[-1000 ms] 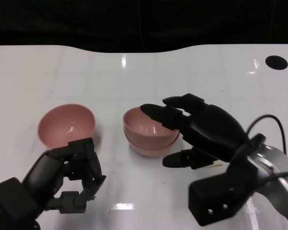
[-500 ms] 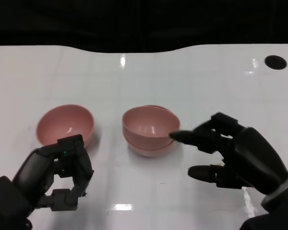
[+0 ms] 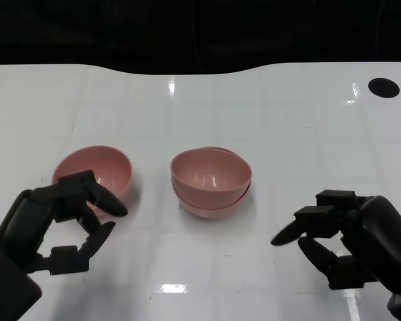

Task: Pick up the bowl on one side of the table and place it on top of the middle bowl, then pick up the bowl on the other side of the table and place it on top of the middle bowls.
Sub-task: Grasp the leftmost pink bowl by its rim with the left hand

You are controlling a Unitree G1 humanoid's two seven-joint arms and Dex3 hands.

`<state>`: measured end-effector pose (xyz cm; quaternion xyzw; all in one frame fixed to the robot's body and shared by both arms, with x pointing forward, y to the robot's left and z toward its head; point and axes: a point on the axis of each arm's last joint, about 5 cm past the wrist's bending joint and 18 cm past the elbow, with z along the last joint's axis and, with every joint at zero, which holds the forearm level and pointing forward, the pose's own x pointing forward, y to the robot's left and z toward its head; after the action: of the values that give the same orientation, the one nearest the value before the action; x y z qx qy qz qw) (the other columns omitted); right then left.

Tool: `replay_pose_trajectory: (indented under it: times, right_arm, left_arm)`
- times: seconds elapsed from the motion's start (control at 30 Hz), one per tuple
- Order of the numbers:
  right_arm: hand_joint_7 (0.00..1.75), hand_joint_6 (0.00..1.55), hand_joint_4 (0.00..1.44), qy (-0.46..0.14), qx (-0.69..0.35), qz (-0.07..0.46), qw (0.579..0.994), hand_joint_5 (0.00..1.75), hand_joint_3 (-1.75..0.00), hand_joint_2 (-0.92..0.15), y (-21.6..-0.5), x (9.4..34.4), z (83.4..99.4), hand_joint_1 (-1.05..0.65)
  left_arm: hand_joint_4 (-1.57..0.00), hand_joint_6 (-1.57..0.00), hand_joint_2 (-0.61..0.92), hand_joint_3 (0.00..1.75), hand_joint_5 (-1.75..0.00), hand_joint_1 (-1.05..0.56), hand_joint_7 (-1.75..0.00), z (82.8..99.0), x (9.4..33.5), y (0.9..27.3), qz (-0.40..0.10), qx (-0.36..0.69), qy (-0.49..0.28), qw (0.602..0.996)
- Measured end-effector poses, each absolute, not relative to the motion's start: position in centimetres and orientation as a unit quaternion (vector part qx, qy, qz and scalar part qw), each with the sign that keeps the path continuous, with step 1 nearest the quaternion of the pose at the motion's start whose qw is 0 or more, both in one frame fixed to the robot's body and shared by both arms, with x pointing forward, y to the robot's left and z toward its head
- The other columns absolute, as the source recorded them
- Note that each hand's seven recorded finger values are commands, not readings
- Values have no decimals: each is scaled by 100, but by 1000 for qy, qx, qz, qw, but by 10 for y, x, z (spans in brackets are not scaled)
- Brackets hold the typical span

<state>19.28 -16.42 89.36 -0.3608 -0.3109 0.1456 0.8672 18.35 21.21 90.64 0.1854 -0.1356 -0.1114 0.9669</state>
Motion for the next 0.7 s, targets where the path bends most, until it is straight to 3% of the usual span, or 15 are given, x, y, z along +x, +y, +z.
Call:
replay_pose_trajectory:
  times: [0.1, 0.23, 0.3, 0.43, 0.6, 0.7]
  right_arm:
    - [136, 91, 95, -305, -362, 145, 869, 174, -159, -21, -165, 192, 892, -5]
    - [146, 88, 97, -293, -363, 146, 872, 175, -162, -19, -166, 193, 889, -5]
    - [156, 85, 100, -284, -366, 147, 874, 175, -165, -16, -166, 193, 888, -6]
    - [160, 84, 101, -271, -368, 146, 878, 175, -166, -14, -167, 194, 887, -6]
    - [160, 83, 101, -267, -365, 145, 880, 175, -166, -14, -166, 194, 887, -6]
    - [161, 82, 100, -262, -367, 146, 881, 175, -165, -13, -166, 195, 887, -7]
  left_arm:
    - [-56, -68, 90, 22, -104, -25, -49, 913, 184, 215, -113, 228, -141, 957]
    - [-54, -66, 92, 17, -99, -28, -41, 919, 184, 217, -114, 275, -143, 944]
    - [-42, -60, 92, 7, -88, -36, -24, 924, 185, 216, -113, 296, -136, 939]
    - [-38, -60, 92, 3, -83, -38, -14, 937, 186, 216, -109, 337, -138, 925]
    - [-37, -61, 92, 3, -81, -39, -12, 938, 187, 216, -108, 339, -133, 925]
    - [-24, -43, 92, 1, -64, -56, -2, 941, 191, 213, -115, 408, -113, 899]
